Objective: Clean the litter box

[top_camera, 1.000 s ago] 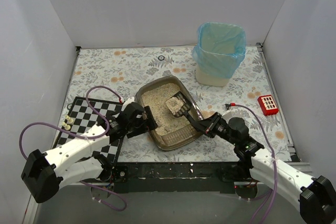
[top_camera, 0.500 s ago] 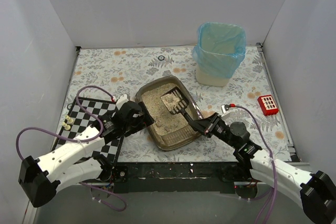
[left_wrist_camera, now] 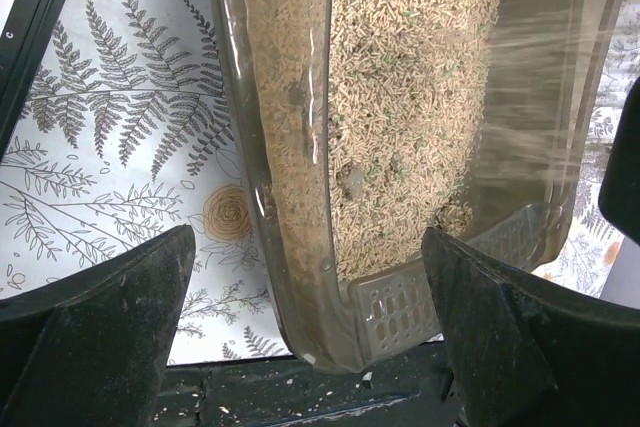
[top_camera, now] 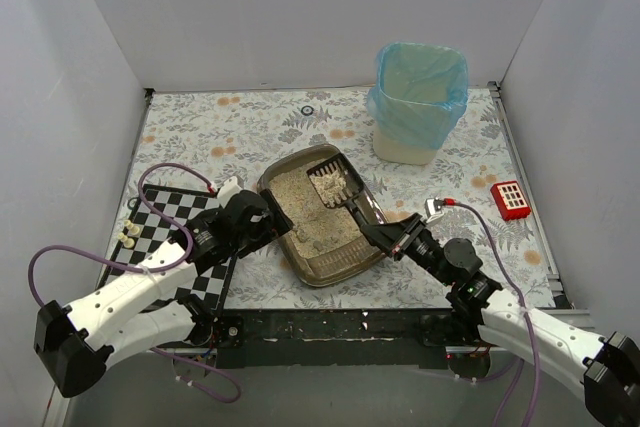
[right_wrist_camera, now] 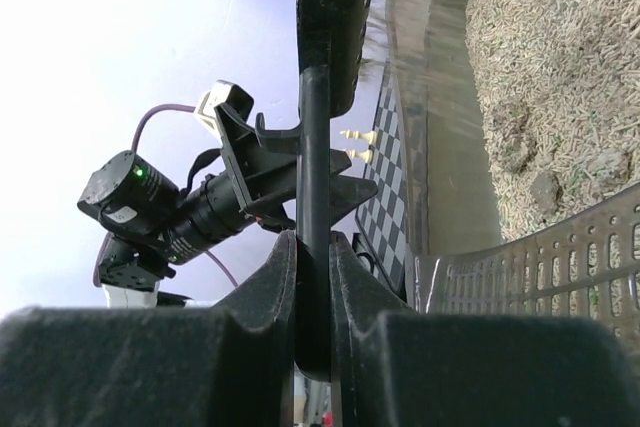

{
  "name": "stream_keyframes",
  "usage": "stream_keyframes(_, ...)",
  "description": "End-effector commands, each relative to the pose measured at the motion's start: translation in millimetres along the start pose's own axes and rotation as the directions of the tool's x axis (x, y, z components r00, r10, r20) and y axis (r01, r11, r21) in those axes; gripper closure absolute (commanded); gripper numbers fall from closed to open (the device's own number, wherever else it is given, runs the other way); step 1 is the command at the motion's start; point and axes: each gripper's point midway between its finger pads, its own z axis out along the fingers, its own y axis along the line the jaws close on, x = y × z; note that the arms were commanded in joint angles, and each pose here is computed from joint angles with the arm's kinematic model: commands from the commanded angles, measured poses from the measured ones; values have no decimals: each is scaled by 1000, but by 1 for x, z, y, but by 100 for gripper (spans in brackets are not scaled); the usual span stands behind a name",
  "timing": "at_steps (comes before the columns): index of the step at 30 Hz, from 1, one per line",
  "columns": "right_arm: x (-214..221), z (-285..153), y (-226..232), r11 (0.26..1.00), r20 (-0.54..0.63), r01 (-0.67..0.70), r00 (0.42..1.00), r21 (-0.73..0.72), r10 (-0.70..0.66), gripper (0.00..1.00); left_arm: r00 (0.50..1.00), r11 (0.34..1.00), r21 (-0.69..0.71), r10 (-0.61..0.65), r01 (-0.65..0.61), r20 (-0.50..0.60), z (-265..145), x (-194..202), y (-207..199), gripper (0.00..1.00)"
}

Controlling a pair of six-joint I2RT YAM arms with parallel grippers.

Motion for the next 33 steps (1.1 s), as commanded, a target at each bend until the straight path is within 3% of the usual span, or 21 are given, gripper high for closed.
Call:
stream_keyframes(1,8,-1,-16,998,10,-63,998,16,63,99,999,1000,4,-7,7,43,-5,-12,-8,2)
stream_keyframes(4,27,-6,-17,987,-96,-158,983,9,158,99,1000,1000,2,-11,11,21,-5,-8,-6,2)
stream_keyframes(7,18,-10,-47,952,13,-290,957,94,290,99,999,999,-23,-26,26,29,-6,-6,4,2)
stream_keyframes(10,35,-6,-28,974,-109,-216,969,63,222,99,999,1000,16,-20,20,27,-7,-6,-1,2)
stream_keyframes(12,26,-12,-28,963,-59,-269,961,26,270,99,999,1000,-2,-18,18,29,-9,-8,0,2)
stream_keyframes(14,18,-14,-53,948,27,-298,954,108,297,99,999,1000,-11,-19,20,33,-10,-9,2,2)
stream_keyframes(17,35,-9,-46,965,-84,-210,971,157,225,99,999,1000,-12,-20,20,30,-8,-7,4,2)
stream_keyframes(20,12,-6,-51,962,83,-227,973,151,217,99,999,1000,-7,-30,30,23,-7,-5,3,2)
stream_keyframes(23,33,5,-34,977,-32,-120,991,174,127,99,1000,999,26,-24,24,12,-4,-2,-3,2)
stream_keyframes(26,17,1,-41,965,75,-209,977,160,199,99,1000,1000,-10,-16,16,4,-2,-1,2,2)
stream_keyframes(29,32,-3,-32,986,-22,-144,989,79,146,99,1000,1000,-16,-13,14,10,0,-1,4,2)
stream_keyframes(32,28,1,-50,972,28,-162,987,171,159,99,1000,1000,0,-12,12,8,-1,-1,0,2)
stream_keyframes(33,34,9,-41,977,-14,-133,990,164,138,99,1000,1000,2,-11,11,9,0,-1,0,2)
